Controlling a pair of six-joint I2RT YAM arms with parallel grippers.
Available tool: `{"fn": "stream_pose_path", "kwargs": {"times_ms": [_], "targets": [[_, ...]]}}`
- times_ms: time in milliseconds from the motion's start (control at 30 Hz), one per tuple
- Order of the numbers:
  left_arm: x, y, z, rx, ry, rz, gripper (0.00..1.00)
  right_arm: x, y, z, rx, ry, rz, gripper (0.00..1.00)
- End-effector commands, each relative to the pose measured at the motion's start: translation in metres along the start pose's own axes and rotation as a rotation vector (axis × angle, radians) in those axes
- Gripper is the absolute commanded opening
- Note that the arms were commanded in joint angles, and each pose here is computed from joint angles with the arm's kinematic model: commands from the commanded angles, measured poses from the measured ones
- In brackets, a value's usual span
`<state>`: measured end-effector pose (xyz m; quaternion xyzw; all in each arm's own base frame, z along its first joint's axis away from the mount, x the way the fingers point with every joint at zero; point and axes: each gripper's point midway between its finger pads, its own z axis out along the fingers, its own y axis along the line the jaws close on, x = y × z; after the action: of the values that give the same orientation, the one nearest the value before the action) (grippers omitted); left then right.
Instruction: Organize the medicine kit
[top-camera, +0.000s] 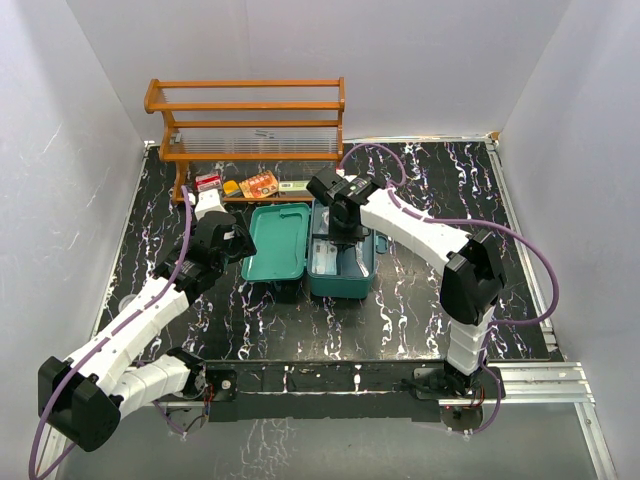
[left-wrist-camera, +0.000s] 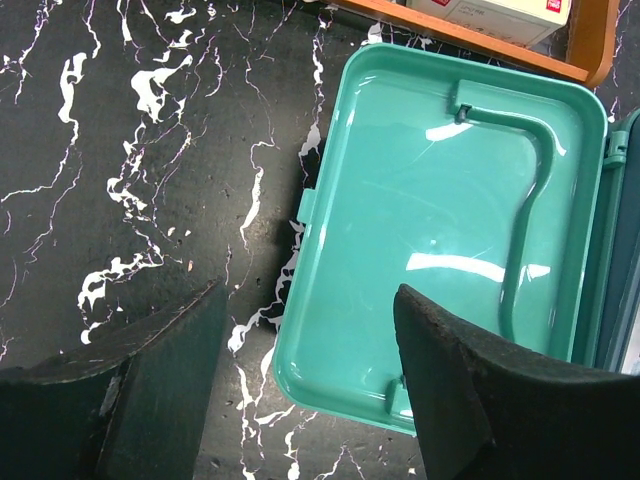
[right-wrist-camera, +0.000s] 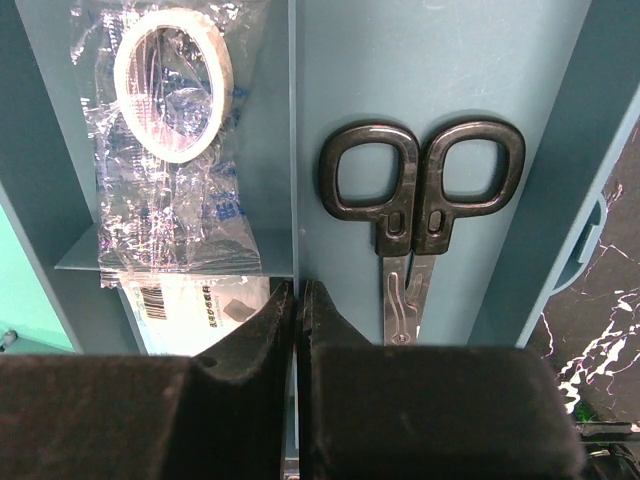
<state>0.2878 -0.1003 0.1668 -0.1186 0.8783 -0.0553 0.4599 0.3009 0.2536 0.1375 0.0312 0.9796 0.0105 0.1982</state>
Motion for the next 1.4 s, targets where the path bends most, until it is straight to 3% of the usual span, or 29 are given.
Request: {"fn": "stream_pose_path", "kwargs": {"times_ms": [0,333,867,1367], "targets": [[-0.005,0.003,-0.002,-0.005,-0.014,-0.002,0.66,-0.006,0.006,-0.004,-0.05,0.001,-0.017,0.0],[-0.005,0.002,-0.001,0.0,-0.016,-0.005,0.66,-0.031,-0.001,-0.038,-0.085,-0.034,-0.03,0.0],[-0.002,0.006,0.0,-0.008,-0.015,-0.004,0.66,-0.052,-0.028,-0.052,-0.068,-0.058,0.013,0.0],[0.0,0.009,0.002,-0.017,-0.012,-0.003,0.67,-0.023,0.005,-0.036,-0.153,0.069,-0.033,0.0]]}}
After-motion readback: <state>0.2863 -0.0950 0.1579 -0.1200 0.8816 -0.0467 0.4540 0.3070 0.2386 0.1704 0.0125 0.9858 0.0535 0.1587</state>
